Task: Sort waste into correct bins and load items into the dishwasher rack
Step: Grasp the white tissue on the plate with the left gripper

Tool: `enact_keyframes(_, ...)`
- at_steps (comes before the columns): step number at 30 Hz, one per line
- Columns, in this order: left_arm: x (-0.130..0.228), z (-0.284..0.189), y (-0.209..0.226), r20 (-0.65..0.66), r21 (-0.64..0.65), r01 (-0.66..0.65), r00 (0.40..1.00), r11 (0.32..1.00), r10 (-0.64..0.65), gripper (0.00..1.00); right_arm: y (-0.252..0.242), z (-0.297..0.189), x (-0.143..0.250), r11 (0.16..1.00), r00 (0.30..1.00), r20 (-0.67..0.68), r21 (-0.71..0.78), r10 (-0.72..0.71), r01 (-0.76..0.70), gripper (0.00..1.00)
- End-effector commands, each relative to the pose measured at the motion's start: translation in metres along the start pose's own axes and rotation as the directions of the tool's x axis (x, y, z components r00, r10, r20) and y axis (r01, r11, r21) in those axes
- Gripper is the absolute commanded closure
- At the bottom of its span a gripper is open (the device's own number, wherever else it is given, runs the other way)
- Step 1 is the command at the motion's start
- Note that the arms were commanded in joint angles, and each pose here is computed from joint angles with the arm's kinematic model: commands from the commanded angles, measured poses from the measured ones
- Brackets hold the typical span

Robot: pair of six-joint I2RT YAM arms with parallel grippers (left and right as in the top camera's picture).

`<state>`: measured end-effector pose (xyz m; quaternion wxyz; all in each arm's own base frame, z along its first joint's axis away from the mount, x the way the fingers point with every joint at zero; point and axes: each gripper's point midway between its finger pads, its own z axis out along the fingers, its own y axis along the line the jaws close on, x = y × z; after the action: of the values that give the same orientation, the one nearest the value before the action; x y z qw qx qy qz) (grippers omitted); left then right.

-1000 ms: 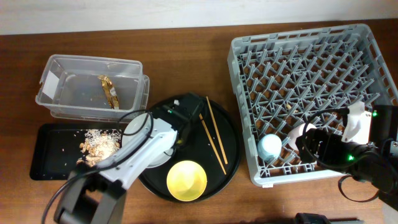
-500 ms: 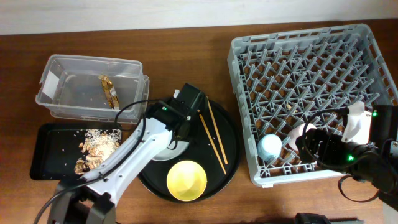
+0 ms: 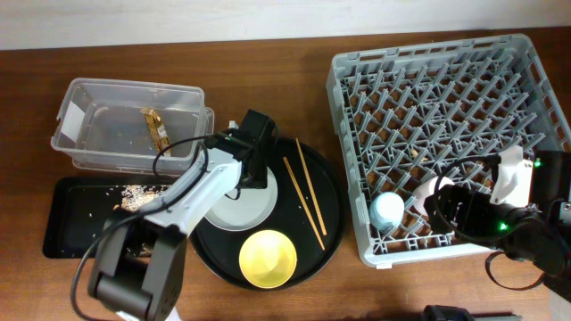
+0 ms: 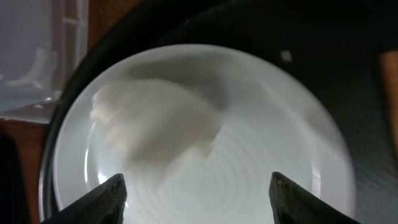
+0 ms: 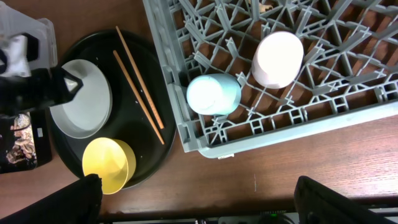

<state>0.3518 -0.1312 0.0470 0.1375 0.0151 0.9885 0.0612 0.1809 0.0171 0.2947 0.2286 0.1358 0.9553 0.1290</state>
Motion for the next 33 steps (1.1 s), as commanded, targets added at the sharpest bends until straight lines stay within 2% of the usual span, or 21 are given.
enact_keyframes(1,-0.013,0.002,-0.006,0.04,0.019,-0.023,0.999,1.0,0.023,0.27,0.001,-0.002,-0.001,1.0,1.0,0.007,-0.004,-0.009,0.009,0.01)
enact_keyframes(6,-0.027,0.006,0.003,0.085,-0.016,-0.025,0.996,1.0,0.026,0.27,0.0,-0.002,-0.001,1.0,1.0,0.007,-0.003,-0.008,0.008,0.01)
enact_keyframes(13,-0.027,0.024,0.016,0.054,-0.037,0.003,0.999,0.999,-0.001,0.31,0.001,-0.002,-0.001,1.0,1.0,0.007,-0.004,-0.008,0.008,0.01)
enact_keyframes(17,-0.019,0.048,0.016,0.016,-0.07,-0.008,1.0,0.998,0.009,0.53,0.0,-0.002,0.0,1.0,1.0,0.005,-0.003,-0.008,0.008,0.01)
enact_keyframes(18,-0.017,0.055,0.017,0.005,-0.08,-0.011,1.0,0.997,0.012,0.61,0.0,-0.002,0.0,1.0,1.0,0.004,-0.003,-0.007,0.007,0.01)
enact_keyframes(19,-0.015,0.057,0.016,-0.004,-0.081,-0.014,1.0,0.997,0.013,0.78,0.0,-0.002,0.0,1.0,1.0,0.003,-0.003,-0.007,0.007,0.01)
enact_keyframes(20,-0.014,0.058,0.015,-0.01,-0.076,-0.015,1.0,0.997,0.014,0.89,0.0,-0.002,0.0,1.0,1.0,0.003,-0.003,-0.007,0.007,0.01)
enact_keyframes(22,-0.018,0.051,0.014,0.002,-0.071,-0.015,1.0,0.997,0.015,1.0,0.0,-0.002,0.0,1.0,1.0,0.004,-0.003,-0.007,0.007,0.01)
enact_keyframes(25,-0.036,0.015,0.009,0.034,-0.029,-0.006,0.999,1.0,0.007,1.0,0.0,-0.002,0.0,1.0,1.0,0.004,-0.003,-0.008,0.008,0.01)
enact_keyframes(28,-0.06,-0.054,0.02,0.095,0.0,0.019,0.995,1.0,-0.019,1.0,0.0,-0.002,0.0,1.0,1.0,0.004,-0.003,-0.007,0.007,0.01)
enact_keyframes(31,-0.083,-0.093,0.046,0.174,0.015,0.09,0.98,0.996,-0.092,1.0,0.0,-0.002,0.0,1.0,1.0,0.004,-0.003,-0.007,0.007,0.01)
enact_keyframes(33,-0.098,-0.099,0.078,0.224,-0.004,0.17,0.961,0.985,-0.165,1.0,0.0,-0.002,0.0,1.0,1.0,0.003,-0.003,-0.007,0.007,0.01)
